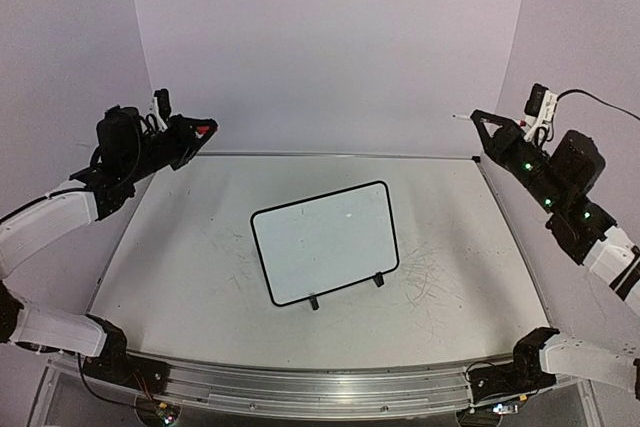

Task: Write a sentence on the whiteboard
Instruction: Open the pen cap from the whiteboard marker, then place the pen cap at the center of the board, then hold the whiteboard at the center of the board.

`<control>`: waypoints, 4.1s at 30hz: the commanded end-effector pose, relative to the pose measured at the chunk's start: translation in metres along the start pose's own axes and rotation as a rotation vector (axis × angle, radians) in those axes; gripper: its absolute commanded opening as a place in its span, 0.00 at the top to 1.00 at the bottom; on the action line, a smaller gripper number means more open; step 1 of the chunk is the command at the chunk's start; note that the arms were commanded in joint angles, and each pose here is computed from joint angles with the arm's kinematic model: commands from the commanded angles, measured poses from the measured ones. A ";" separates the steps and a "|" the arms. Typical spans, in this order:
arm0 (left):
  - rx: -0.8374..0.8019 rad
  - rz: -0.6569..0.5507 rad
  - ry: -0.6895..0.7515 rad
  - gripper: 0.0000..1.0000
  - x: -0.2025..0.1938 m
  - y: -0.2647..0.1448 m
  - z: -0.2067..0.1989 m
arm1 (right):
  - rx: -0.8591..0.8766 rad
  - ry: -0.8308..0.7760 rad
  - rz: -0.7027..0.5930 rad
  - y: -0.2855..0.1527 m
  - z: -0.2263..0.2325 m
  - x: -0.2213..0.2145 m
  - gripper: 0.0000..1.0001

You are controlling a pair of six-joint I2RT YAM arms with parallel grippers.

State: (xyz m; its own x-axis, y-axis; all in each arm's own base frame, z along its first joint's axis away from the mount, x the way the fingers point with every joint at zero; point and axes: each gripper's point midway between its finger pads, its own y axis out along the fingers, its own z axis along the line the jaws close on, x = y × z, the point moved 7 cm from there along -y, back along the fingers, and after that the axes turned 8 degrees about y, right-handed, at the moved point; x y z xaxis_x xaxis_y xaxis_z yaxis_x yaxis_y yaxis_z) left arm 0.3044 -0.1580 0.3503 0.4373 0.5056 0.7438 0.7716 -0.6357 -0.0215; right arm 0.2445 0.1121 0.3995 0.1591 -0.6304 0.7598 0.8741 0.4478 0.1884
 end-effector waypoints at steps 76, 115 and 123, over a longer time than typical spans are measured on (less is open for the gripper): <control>0.776 0.574 0.329 0.26 -0.074 -0.014 0.080 | -0.298 -0.283 0.251 -0.009 -0.062 -0.054 1.00; -0.093 0.341 0.229 0.01 -0.140 -0.057 0.036 | -0.081 -0.191 0.408 0.014 -0.018 -0.124 1.00; -0.135 0.358 0.185 0.02 -0.160 -0.053 0.048 | -0.079 -0.174 0.374 0.012 -0.015 -0.116 1.00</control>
State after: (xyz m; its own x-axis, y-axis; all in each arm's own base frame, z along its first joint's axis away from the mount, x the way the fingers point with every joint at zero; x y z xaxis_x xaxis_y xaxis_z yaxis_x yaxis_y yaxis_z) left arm 0.2178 -0.1729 0.2000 0.6058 0.0982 0.7895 0.5287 -0.7912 -0.3073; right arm 0.2467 0.1828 0.2850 0.4520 -0.2501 0.8563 0.7885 0.5608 -0.2525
